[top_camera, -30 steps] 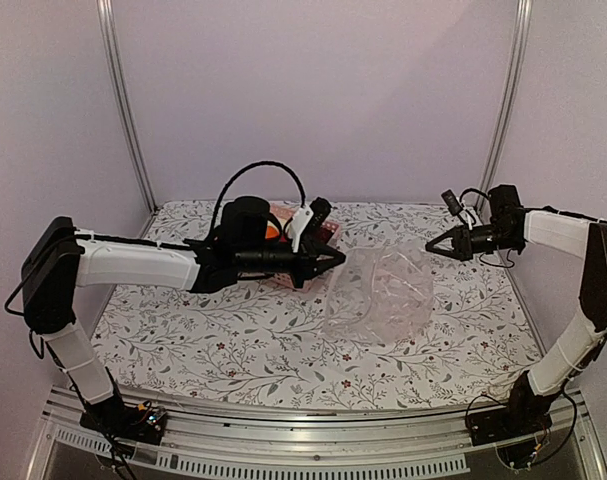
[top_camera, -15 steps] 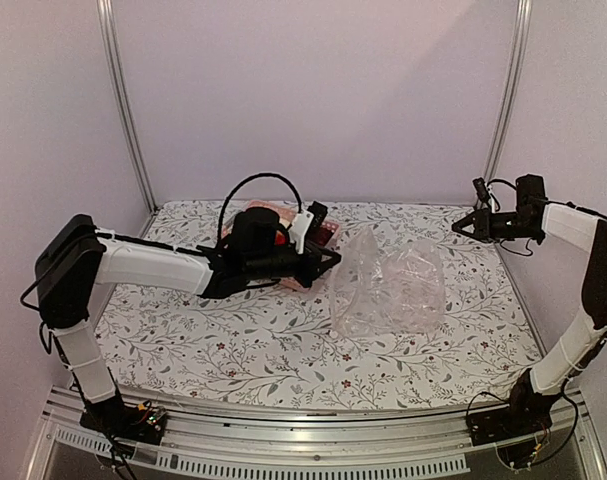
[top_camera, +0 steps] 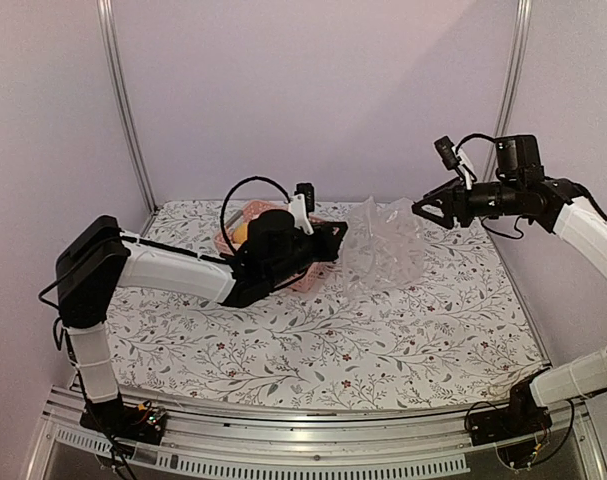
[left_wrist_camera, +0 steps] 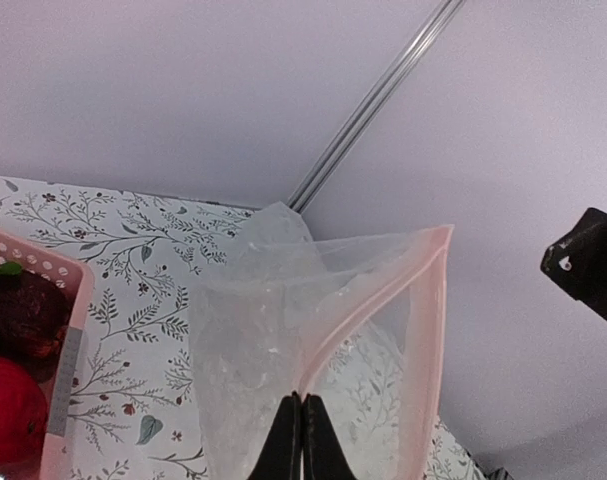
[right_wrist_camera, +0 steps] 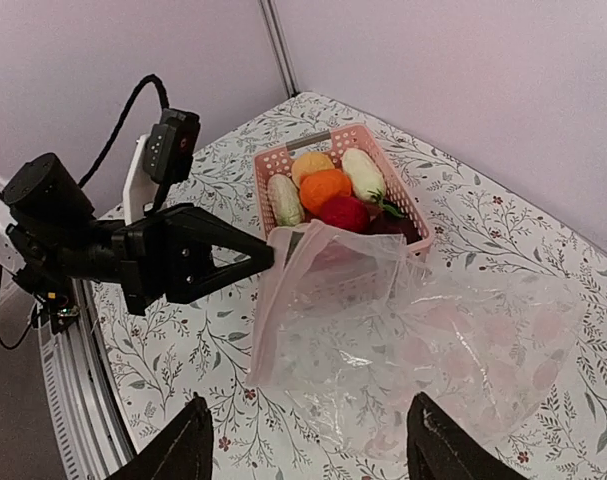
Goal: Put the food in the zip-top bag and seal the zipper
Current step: Pass from the left arm to the right
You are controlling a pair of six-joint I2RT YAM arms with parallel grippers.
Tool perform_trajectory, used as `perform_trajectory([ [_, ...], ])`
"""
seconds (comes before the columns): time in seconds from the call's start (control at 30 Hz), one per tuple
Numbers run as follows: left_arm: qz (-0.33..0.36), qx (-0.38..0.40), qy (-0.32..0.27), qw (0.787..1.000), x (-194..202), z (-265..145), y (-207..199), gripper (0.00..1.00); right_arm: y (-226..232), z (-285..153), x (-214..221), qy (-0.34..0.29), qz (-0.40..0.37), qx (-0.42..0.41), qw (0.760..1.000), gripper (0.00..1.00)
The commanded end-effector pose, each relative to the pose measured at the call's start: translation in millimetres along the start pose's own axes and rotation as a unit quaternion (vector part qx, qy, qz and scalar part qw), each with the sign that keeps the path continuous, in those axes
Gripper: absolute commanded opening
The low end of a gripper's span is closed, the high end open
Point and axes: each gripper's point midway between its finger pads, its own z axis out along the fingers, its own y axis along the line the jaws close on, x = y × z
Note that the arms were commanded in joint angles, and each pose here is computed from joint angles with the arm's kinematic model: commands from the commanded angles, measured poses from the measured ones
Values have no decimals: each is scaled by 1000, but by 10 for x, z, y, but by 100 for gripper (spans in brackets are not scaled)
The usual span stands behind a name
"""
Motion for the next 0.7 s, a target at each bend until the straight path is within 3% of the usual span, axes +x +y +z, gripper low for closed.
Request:
perform_trajectory([
  [0.0,-83,-24,-84,993,-156,110,-34,0,-19,184,141,58,-19,34,998,66],
  [0.17,-135,-6,-131,982,-239,178,-153,0,75,443,195,86,-34,38,995,68],
  [0.37,-132,-1,-141,981,-244,184,-311,0,-180,559,223,99,-49,135,985,68],
  [0.67,-129,16,-134,982,-200,185,-409,0,-305,792,359,114,-38,136,983,45],
])
